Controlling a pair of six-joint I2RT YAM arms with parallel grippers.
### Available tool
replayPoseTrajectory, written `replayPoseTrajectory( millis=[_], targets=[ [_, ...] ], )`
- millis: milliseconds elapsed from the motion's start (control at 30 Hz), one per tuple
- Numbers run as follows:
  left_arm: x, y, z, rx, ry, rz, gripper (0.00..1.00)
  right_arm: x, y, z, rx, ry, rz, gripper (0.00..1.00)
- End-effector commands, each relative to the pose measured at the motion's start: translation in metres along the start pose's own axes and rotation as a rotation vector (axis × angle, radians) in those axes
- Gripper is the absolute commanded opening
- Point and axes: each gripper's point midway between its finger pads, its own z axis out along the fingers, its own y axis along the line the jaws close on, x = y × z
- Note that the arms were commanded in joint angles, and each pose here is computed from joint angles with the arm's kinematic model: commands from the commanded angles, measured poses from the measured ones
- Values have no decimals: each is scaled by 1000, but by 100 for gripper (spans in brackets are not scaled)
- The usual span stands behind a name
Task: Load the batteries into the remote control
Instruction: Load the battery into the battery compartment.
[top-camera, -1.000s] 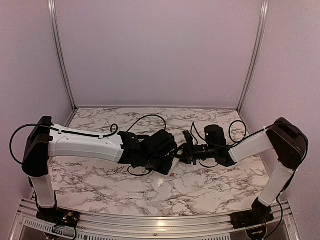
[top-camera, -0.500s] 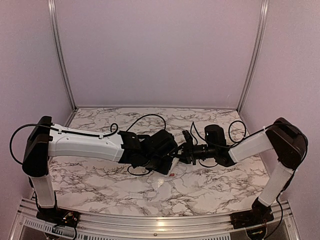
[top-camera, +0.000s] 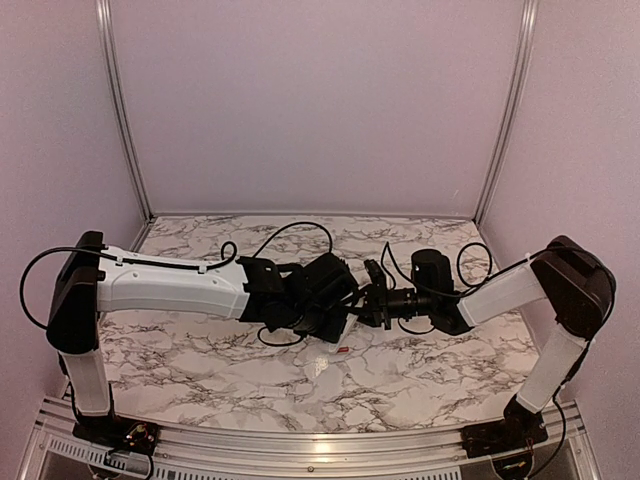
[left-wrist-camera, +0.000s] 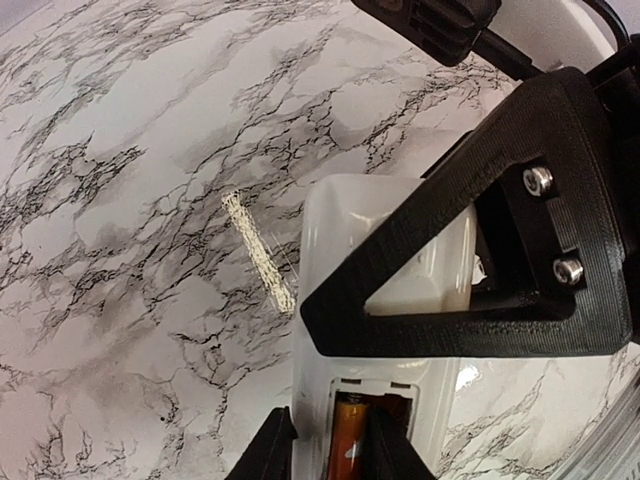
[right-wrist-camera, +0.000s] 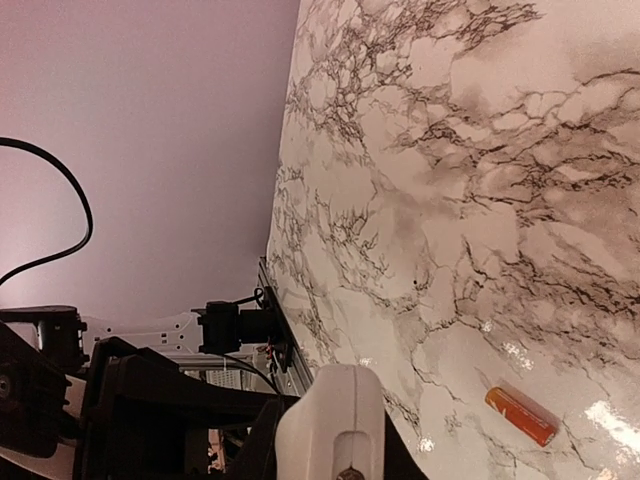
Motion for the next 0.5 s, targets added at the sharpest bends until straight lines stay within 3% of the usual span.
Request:
replayPoseTrajectory(
  millis=[0,133,333,467],
  targets=[
    [-14,4,-4,-13,-32,-13,29,9,14,2,-56,43,-22,0],
    [-17,-3,-14,43,-46,-14,36,9,13,2,-53,46,-23,0],
    [-23,-10,-32,132,-88,-9,55,8,10,0,-42,48,-26,0],
    [-29,-9,-50,166,-129,3,61,9,9,-1,-36,54,-28,0]
  ],
)
